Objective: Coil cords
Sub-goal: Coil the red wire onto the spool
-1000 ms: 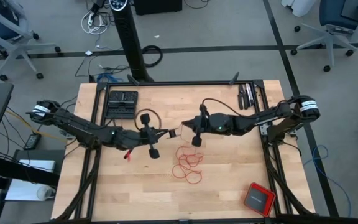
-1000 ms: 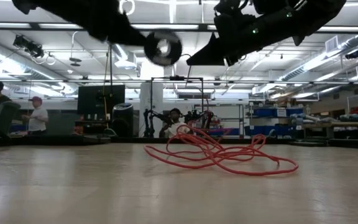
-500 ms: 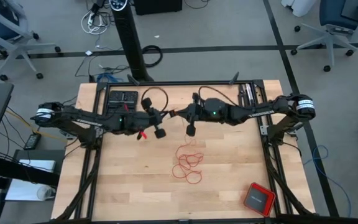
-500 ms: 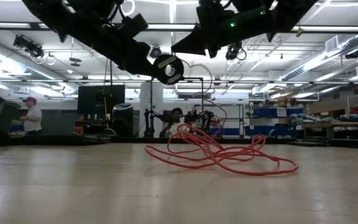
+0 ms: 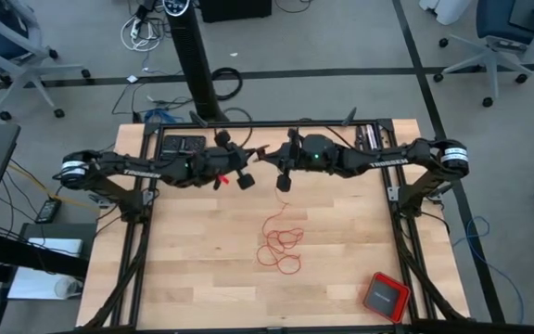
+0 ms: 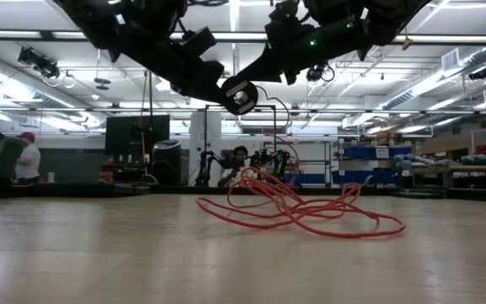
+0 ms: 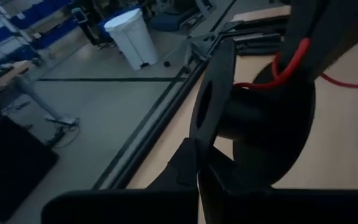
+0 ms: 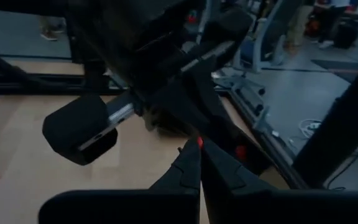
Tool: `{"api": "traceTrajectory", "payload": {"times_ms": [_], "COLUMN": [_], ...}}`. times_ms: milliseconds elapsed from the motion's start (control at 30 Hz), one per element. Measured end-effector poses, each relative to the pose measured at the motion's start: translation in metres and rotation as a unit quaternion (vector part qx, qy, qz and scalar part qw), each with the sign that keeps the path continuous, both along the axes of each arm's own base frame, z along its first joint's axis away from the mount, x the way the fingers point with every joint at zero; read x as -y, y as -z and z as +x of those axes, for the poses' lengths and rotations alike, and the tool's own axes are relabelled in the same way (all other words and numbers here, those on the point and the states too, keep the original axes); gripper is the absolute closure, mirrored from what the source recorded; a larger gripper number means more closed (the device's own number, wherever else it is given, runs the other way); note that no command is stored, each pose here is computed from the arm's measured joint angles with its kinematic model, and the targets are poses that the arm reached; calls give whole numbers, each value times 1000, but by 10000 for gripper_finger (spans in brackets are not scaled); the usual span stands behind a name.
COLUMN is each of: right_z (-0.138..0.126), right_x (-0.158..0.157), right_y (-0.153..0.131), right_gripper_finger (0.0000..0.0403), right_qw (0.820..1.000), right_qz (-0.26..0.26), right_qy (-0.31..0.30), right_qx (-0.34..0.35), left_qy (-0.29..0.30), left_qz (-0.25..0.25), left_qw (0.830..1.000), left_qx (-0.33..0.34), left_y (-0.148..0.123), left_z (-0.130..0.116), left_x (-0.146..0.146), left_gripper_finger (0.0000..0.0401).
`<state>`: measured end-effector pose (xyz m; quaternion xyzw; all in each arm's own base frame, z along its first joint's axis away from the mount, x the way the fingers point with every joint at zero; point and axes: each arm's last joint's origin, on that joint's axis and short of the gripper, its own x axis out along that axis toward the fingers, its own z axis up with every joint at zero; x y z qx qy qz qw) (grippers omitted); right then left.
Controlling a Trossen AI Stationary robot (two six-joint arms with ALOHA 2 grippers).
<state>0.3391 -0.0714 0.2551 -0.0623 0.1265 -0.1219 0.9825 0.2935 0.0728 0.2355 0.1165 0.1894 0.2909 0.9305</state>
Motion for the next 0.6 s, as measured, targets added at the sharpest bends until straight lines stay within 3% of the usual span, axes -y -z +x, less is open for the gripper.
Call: {"api": "traceTrajectory", "payload": {"times_ms": [267, 600], "right_z": [-4, -4], "right_x": [21, 25], "right_y": [-4, 2], "right_gripper_finger": [399, 392], "right_qw": [999, 999], "right_qz": [1, 1], "right_qy": [42, 47], "right_qx": [26, 7], "left_qy": [8, 2], "left_qz": [-50, -59], "left_qw": [998, 998], "left_qx": [33, 36], "left_y": [-5, 1], "left_z": [11, 16], "left_x": [-45, -46], "left_gripper_finger": [401, 401]}}
